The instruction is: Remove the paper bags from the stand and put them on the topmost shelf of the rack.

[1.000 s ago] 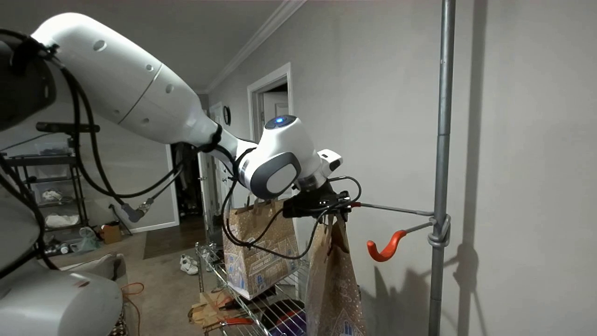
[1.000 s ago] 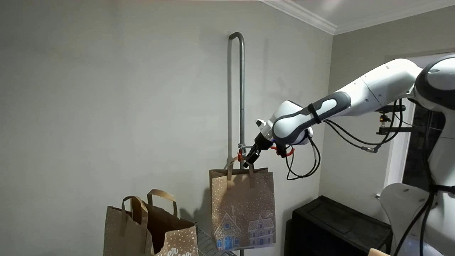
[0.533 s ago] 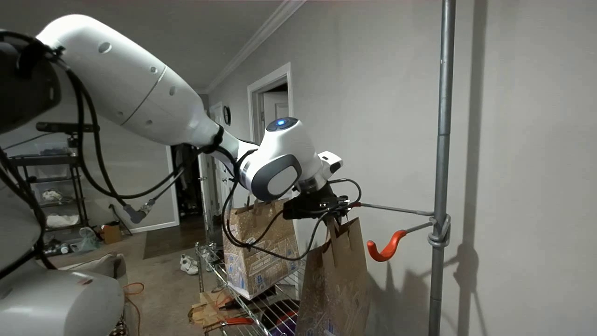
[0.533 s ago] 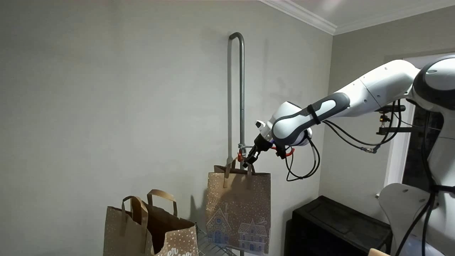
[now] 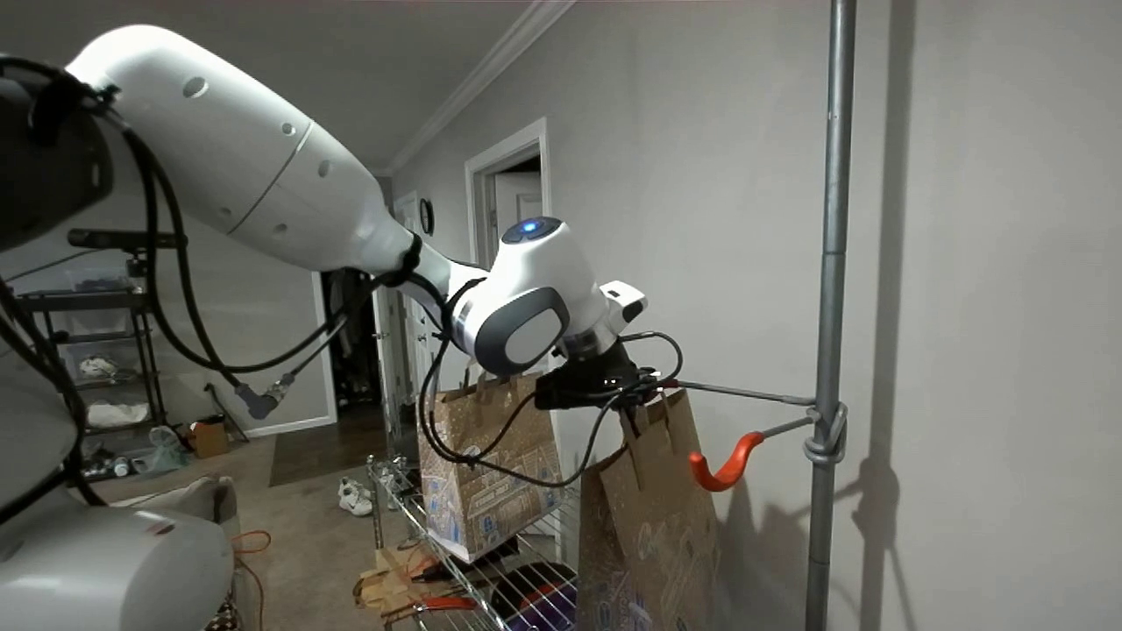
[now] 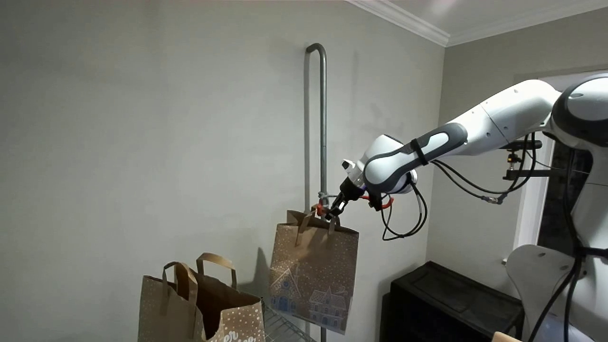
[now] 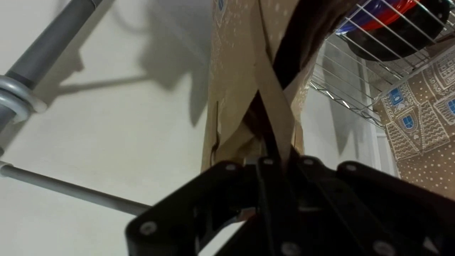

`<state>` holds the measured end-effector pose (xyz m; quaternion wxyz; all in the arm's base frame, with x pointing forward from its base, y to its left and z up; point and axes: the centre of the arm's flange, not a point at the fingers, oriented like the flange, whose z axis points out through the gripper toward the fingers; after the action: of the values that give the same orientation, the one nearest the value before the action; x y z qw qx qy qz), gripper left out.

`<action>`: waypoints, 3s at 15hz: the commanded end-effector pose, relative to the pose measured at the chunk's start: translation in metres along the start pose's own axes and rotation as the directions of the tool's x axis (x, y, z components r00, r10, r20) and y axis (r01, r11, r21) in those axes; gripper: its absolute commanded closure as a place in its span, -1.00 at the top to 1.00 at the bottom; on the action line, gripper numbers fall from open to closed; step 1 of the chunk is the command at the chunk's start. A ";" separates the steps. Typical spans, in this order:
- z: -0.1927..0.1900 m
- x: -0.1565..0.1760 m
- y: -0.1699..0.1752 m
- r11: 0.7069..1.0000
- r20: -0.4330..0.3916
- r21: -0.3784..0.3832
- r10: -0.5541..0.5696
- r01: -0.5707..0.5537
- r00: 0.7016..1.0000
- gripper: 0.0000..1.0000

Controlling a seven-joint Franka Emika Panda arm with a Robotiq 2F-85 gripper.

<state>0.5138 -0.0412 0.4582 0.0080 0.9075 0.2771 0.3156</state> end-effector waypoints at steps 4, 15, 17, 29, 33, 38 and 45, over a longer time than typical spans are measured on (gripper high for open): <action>-0.030 0.005 0.002 0.999 0.002 -0.048 -0.017 0.017 1.000 -0.91; -0.047 0.020 -0.025 1.000 0.072 0.010 0.021 -0.021 0.997 -0.90; -0.048 0.023 -0.029 0.999 0.062 0.011 0.039 -0.040 0.997 -0.91; -0.062 0.052 -0.039 0.979 0.023 -0.060 0.195 -0.194 0.980 -0.89; -0.067 0.067 -0.048 0.978 -0.005 -0.062 0.200 -0.200 0.980 -0.91; -0.059 0.080 -0.062 0.983 -0.003 -0.049 0.174 -0.174 0.985 -0.90; -0.023 0.084 -0.065 0.987 0.065 -0.046 0.155 -0.152 0.986 -0.90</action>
<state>0.5063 0.0491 0.5155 -0.0002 0.9328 0.2040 0.2971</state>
